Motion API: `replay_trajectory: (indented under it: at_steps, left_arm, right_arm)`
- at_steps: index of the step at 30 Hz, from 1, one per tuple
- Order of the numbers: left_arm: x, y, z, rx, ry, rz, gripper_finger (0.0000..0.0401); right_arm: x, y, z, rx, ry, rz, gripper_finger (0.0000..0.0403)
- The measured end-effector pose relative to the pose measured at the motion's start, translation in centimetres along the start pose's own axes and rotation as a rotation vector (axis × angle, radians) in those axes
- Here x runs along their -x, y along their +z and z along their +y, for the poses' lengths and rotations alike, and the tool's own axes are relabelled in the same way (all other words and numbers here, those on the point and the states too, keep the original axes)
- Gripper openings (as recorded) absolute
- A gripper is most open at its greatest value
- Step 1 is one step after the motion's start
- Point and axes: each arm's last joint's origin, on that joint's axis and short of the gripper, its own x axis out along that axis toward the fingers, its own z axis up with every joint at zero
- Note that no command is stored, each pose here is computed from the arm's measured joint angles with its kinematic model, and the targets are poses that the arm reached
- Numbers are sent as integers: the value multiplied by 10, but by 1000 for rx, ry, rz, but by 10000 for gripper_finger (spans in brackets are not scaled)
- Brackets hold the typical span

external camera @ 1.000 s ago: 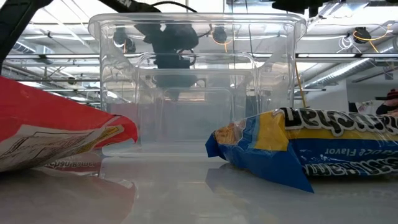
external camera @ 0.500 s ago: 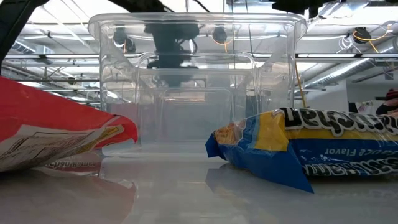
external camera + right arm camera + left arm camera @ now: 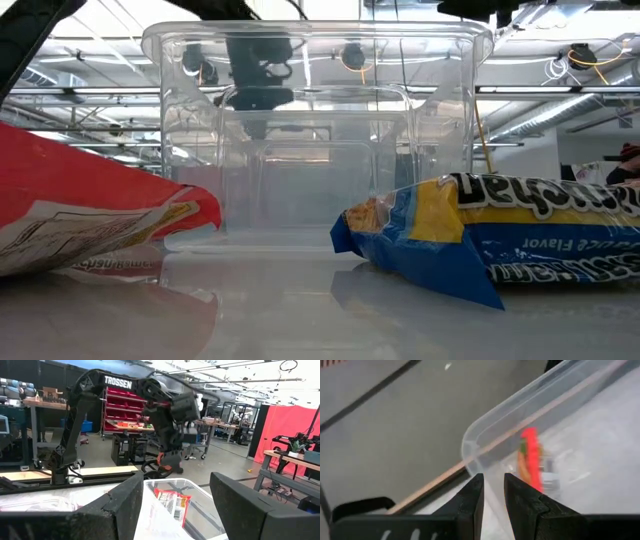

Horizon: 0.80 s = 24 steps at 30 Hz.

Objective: Sort Maruchan noodles
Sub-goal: Put the middle orange noodle pack into the top transparent bin

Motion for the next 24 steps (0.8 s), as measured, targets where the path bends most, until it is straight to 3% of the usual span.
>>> replay_trajectory:
  at_steps: [3, 24]
  left_arm:
    - [-9, -6, 0, -10, -4, 58, 78]
    - [-65, -14, -42, -39, -29, 106, 78]
  right_arm:
    - [0, 0, 0, 3, 0, -1, 226]
    - [3, 1, -2, 2, 5, 2, 225]
